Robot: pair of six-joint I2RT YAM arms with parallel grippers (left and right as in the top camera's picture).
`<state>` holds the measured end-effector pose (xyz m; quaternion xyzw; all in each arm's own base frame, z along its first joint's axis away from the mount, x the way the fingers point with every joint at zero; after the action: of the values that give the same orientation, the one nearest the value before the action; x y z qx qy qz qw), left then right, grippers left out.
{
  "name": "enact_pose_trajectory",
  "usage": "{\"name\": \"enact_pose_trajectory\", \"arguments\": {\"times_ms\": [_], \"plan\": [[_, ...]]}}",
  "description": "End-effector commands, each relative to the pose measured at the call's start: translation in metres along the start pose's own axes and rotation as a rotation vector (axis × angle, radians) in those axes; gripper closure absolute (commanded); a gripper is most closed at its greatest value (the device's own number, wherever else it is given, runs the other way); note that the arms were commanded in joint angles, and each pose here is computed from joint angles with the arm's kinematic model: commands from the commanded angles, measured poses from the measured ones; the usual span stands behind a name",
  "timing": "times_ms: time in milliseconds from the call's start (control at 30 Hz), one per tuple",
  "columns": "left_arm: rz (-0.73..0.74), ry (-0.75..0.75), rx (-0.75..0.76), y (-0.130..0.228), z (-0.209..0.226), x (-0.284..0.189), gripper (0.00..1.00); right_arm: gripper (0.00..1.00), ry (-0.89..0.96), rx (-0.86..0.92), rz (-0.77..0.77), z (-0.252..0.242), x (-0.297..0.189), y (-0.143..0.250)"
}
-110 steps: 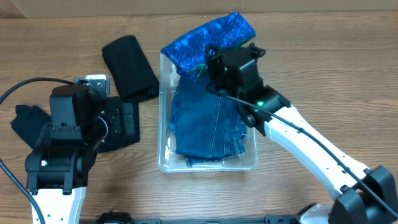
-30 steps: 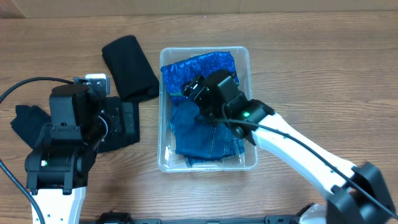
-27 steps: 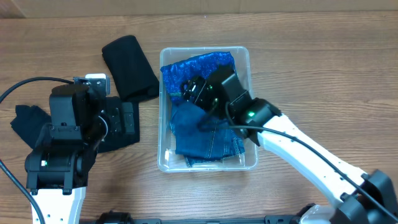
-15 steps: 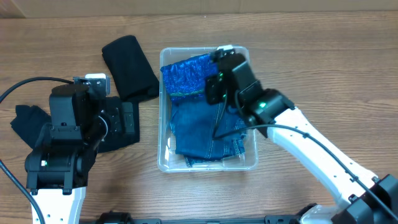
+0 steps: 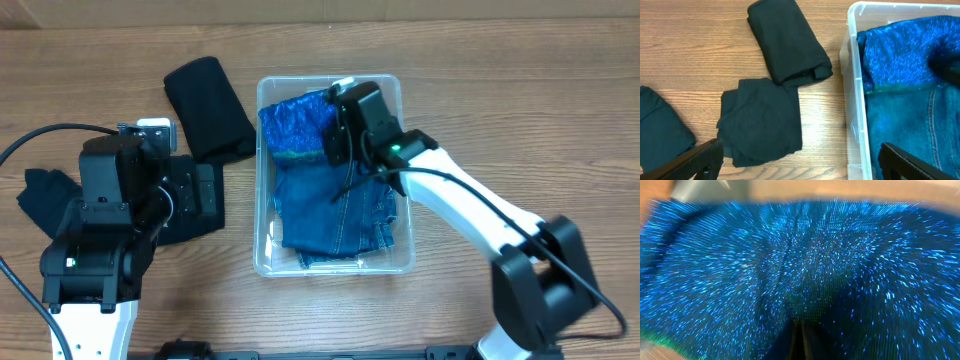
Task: Pack container
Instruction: 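Press and flatten the blue fabric inside the container with the right gripper, then withdraw the right gripper up and to the right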
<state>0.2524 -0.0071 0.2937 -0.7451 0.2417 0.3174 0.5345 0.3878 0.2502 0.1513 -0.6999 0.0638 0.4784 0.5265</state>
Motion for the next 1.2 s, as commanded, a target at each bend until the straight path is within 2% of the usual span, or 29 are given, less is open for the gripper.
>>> {"name": "enact_pose_trajectory", "arguments": {"times_ms": [0,133,233,333,433,500,567,633,700,733,833,900,1000,1167], "plan": [[-0.019,0.001,0.020,-0.006,-0.002,-0.004,0.00,0.93,-0.080,-0.005,0.110,0.010,0.037,0.028],[-0.019,0.001,0.020,-0.005,-0.002,-0.004,0.00,0.96,-0.098,0.008,0.226,0.012,0.053,0.059],[-0.020,0.001,0.020,-0.006,-0.002,-0.004,0.00,0.96,-0.097,0.008,0.228,0.012,0.050,0.058],[-0.019,0.001,0.020,-0.005,-0.002,-0.004,0.00,0.96,-0.081,0.001,0.162,0.010,0.030,0.032],[-0.015,-0.001,0.020,-0.005,-0.002,-0.004,0.00,0.85,-0.026,-0.010,0.094,0.004,-0.002,-0.001],[-0.012,-0.002,0.020,-0.004,-0.002,-0.004,0.00,0.83,0.022,-0.019,0.046,-0.001,-0.034,-0.026],[-0.012,-0.002,0.020,-0.004,-0.002,-0.004,0.00,0.70,0.058,-0.029,-0.013,-0.005,-0.075,-0.053],[-0.012,-0.002,0.020,-0.004,-0.002,-0.004,0.00,0.51,0.092,-0.023,-0.067,-0.010,-0.116,-0.072],[-0.012,-0.002,0.020,-0.004,-0.002,-0.004,0.00,0.22,0.148,-0.006,-0.117,-0.023,-0.162,-0.084],[-0.012,-0.002,0.020,-0.004,-0.002,-0.004,0.00,0.16,0.179,0.007,-0.139,-0.030,-0.182,-0.087],[-0.012,-0.002,0.020,-0.004,-0.002,-0.004,0.00,0.06,0.242,0.067,-0.169,-0.056,-0.234,-0.079],[-0.016,-0.004,0.018,-0.005,-0.001,-0.004,0.00,0.00,0.299,0.159,-0.146,-0.079,-0.260,-0.060],[-0.036,-0.033,-0.049,-0.011,0.010,-0.004,0.00,0.00,0.344,0.290,-0.048,-0.106,-0.277,-0.024],[-0.063,-0.085,-0.308,-0.021,0.050,-0.006,0.00,0.00,0.364,0.441,0.099,-0.131,-0.282,0.021]]}}
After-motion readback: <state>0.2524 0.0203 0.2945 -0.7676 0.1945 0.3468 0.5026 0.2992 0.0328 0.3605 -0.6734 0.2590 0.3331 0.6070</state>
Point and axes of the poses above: each gripper's point midway between its finger pads, its own x axis out along the fingers, its own z axis along the line the jaws close on, y = z × x, the point moved 4 cm from there along -x, back along the fingers, and after that the axes turned 15 degrees about -x, right-handed, at the moved point
